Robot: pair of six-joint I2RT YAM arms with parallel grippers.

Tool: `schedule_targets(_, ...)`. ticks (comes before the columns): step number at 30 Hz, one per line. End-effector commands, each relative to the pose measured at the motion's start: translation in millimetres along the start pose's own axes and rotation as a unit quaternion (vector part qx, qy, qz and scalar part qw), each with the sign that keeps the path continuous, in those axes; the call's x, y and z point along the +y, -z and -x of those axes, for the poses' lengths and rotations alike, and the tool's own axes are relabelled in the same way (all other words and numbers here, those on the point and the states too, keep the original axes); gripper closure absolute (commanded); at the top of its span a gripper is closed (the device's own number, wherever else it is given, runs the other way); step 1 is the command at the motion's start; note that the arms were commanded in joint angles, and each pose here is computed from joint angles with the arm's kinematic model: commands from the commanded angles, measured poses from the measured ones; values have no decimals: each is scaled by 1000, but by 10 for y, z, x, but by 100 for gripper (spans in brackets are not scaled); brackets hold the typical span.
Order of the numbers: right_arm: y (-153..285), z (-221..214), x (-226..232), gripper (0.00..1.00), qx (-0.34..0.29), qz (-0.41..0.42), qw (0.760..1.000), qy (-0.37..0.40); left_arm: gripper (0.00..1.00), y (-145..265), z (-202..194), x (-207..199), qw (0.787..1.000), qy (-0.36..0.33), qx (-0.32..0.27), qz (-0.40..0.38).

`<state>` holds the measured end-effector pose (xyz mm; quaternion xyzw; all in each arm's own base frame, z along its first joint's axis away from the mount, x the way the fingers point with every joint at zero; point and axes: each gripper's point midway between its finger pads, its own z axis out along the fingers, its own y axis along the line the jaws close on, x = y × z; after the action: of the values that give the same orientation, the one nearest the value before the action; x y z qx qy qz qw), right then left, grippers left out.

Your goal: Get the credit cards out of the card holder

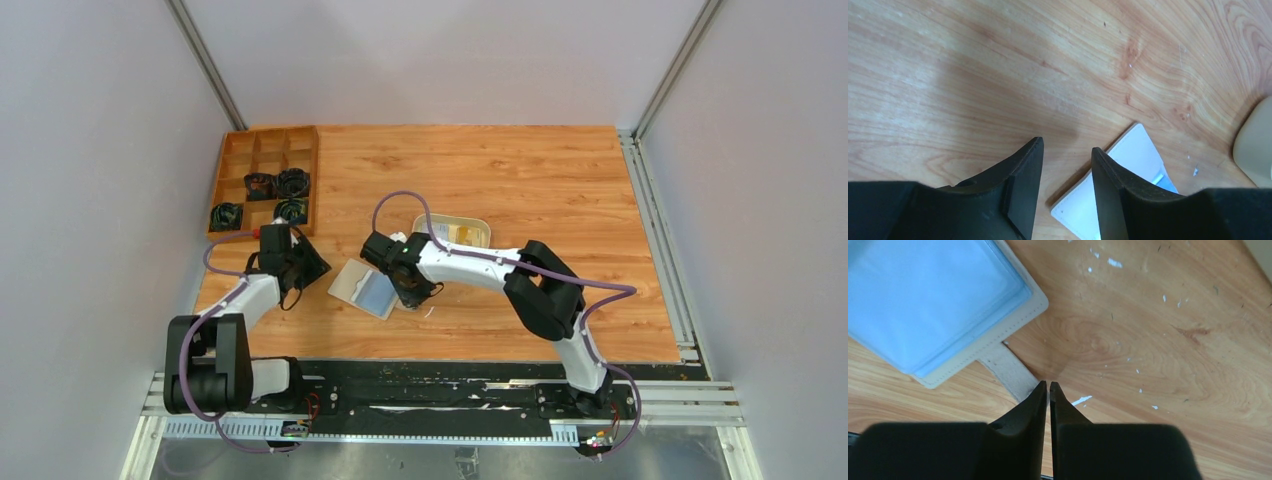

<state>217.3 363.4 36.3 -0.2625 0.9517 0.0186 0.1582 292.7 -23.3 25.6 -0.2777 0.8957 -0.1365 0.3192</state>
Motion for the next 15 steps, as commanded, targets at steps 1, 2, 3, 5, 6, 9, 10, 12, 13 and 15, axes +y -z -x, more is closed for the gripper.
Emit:
schedule_targets(1,104,-136,-2,95,1,3,1000,-5,50,56,-253,44,999,17,35,-10)
schedule_targets(2,89,-153,-7,99,2,3,1000,-5,50,78,-263,34,999,17,34,-14)
schedule_targets(3,80,-162,-12,100,3,2,1000,-5,50,91,-288,42,999,18,37,-14)
schedule_targets(5,64,-177,-19,100,5,0,1000,-4,50,130,-310,34,999,19,37,-19)
schedule_targets(6,59,-177,-26,100,4,-1,1000,-5,50,157,-317,28,999,19,36,-22)
schedule_targets(9,46,-173,-36,100,-1,-1,1000,-4,50,203,-367,41,999,20,38,-24)
schedule_targets(10,41,-165,-35,100,-3,1,1000,-4,50,213,-381,42,999,20,38,-26)
schedule_targets(12,20,-170,-40,100,-2,4,1000,-4,50,227,-428,57,999,23,41,-27)
schedule_targets(13,22,-164,-42,100,-3,6,1000,-5,50,230,-453,66,998,24,43,-28)
schedule_targets(15,54,-141,-25,100,-13,17,1000,-7,50,235,-494,78,998,26,47,-29)
